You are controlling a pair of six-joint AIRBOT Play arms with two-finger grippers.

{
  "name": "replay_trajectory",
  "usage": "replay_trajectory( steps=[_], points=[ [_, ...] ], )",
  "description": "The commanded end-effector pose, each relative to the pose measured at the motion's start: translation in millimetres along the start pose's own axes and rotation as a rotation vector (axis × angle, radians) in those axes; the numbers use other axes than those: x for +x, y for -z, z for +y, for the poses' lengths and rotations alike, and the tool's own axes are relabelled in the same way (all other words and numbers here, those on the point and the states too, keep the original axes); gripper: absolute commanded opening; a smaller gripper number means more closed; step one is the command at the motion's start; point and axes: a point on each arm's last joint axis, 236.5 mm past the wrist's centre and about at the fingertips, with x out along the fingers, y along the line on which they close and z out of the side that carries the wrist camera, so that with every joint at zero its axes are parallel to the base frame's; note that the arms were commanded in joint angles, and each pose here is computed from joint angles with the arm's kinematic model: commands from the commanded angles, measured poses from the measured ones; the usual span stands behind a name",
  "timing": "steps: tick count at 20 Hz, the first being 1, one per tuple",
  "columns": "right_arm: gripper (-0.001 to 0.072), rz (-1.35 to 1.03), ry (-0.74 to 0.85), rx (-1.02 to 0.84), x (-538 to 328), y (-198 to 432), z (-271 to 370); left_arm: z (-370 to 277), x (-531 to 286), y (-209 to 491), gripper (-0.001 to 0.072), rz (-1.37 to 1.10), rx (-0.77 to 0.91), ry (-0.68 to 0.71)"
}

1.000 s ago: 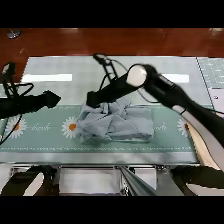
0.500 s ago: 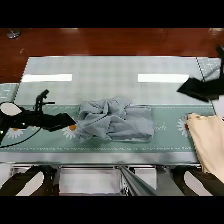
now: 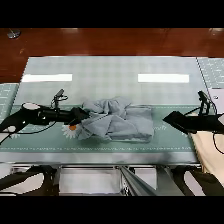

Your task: Fold the shirts.

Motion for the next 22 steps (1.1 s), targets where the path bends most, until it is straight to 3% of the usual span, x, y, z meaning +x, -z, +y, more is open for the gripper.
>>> replay_trajectory(
  steps=[1,8,13,14,16,19,22],
  points=[
    [0.0617,0.095,0.023,-0.009,17.5,24.8,-0.5,-20.6,6.9,-10.3,0.0022,0.067,0.042,0.082],
    [0.0617,0.322,0.034,-0.070,69.9,71.5,18.1,-47.3,-3.6,-28.7,0.0022,0.058,0.123,0.118],
    [0.0597,0.297,-0.119,0.031,94.3,60.0,52.1,-47.4,-3.6,-29.0,0.0022,0.058,0.109,0.118],
    [0.0448,0.305,-0.136,0.039,97.9,60.0,55.2,-47.5,-3.8,-29.3,0.0022,0.057,0.109,0.118],
    [0.0035,0.330,-0.163,-0.048,96.0,58.9,63.0,-54.2,-7.6,-33.2,0.0022,0.055,0.127,0.129],
    [0.0032,0.248,-0.196,-0.217,59.2,11.1,99.1,-97.3,-46.1,-61.9,0.0021,-0.015,0.205,0.198],
    [0.0032,-0.058,-0.186,-0.378,-36.0,-90.5,157.8,-174.1,-130.5,-115.2,0.0021,-0.278,0.351,0.233]
  ],
)
